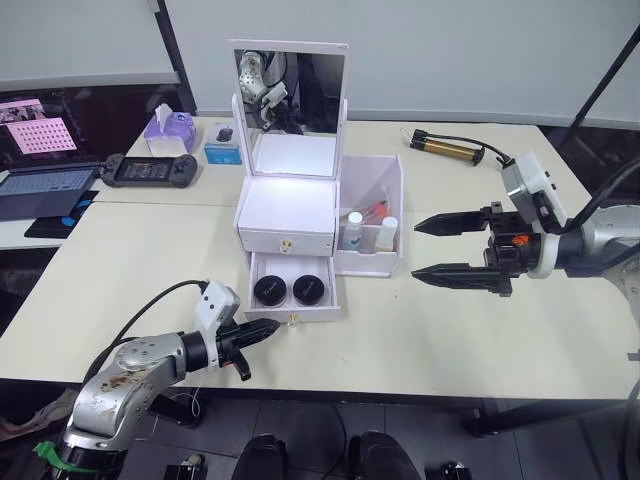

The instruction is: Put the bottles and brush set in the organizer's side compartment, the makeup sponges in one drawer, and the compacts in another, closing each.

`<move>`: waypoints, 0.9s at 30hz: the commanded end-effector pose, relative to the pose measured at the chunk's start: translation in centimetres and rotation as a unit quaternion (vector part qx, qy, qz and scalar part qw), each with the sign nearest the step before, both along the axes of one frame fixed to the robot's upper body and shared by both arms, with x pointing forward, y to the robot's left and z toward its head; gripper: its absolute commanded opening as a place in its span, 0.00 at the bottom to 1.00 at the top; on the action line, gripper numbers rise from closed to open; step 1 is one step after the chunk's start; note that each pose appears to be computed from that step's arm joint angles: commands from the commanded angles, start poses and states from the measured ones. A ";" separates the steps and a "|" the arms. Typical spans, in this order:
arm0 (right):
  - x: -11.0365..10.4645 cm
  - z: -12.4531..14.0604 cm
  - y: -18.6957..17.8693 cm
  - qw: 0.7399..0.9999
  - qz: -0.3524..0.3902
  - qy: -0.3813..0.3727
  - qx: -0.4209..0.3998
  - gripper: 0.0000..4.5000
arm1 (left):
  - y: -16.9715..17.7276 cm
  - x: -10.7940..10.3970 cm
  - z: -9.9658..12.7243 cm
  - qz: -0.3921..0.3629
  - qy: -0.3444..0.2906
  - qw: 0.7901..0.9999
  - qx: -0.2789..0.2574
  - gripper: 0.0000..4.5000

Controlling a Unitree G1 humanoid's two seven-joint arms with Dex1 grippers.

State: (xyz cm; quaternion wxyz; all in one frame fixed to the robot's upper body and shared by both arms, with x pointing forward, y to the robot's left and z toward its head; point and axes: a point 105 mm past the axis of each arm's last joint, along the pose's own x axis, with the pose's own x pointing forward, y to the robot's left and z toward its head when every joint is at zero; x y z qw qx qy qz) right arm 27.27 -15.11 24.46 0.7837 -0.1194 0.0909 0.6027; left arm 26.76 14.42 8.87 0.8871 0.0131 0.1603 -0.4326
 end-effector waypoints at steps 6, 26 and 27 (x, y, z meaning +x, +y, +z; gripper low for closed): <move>-0.5 1.5 -0.1 0.999 -0.008 -0.037 0.000 1.00 | 0.6 3.8 2.1 0.050 -0.072 0.996 0.011 0.00; -0.6 2.2 -0.1 0.998 -0.029 -0.051 -0.001 1.00 | -0.6 8.9 3.8 0.057 -0.119 0.991 0.023 0.00; -0.6 2.2 -0.1 0.998 -0.029 -0.051 -0.001 1.00 | -0.7 9.0 3.8 0.057 -0.120 0.991 0.022 0.00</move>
